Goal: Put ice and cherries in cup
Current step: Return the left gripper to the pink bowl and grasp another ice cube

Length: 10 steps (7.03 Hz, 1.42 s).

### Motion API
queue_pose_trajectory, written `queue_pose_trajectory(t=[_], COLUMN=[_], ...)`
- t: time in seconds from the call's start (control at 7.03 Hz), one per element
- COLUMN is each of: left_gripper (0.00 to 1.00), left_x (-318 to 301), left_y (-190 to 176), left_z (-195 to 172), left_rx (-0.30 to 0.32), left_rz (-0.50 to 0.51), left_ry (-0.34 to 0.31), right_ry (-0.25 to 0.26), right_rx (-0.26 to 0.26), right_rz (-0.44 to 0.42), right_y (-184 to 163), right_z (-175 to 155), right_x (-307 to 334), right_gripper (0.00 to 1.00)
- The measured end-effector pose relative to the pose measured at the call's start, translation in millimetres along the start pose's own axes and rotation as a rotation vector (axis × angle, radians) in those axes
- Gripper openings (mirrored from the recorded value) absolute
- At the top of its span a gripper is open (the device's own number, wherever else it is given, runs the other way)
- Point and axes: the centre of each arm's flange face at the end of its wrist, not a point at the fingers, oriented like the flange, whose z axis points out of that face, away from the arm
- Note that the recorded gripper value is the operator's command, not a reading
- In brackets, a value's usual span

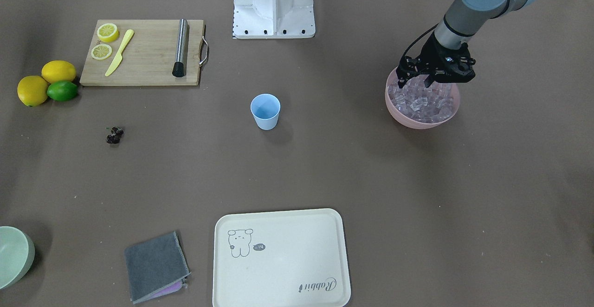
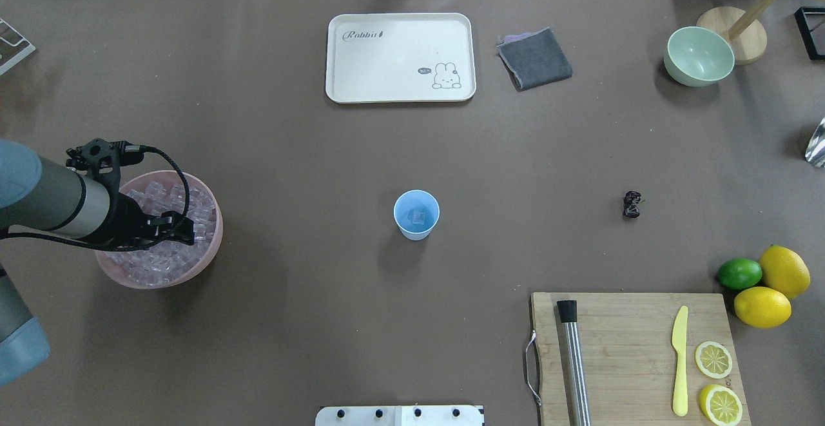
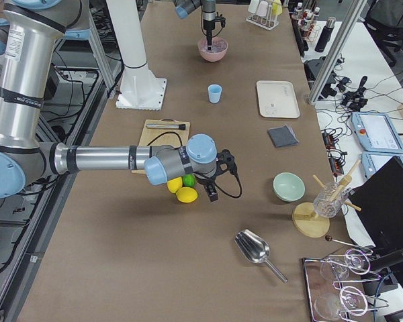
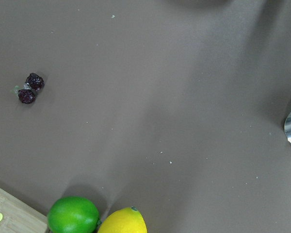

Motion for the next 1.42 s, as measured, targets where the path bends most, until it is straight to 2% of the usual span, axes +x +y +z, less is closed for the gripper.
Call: queue_pose_trajectory(t=[0.14,1.42], left_gripper=[0.58,0.55], left_x=[2,7], left_y=[-1,-2], left_z=[1,20], left_rx=[-0.001,-0.022], left_rz=[0.0,0.002], left_ry=[0.002,-0.012], right_ry=[0.0,-0.001], right_rx=[-0.001,-0.004], right_rz=[-0.001,0.002], right_y=[0,2], right_z=[0,2], right_x=[0,1], right_gripper=[0.99,0.99])
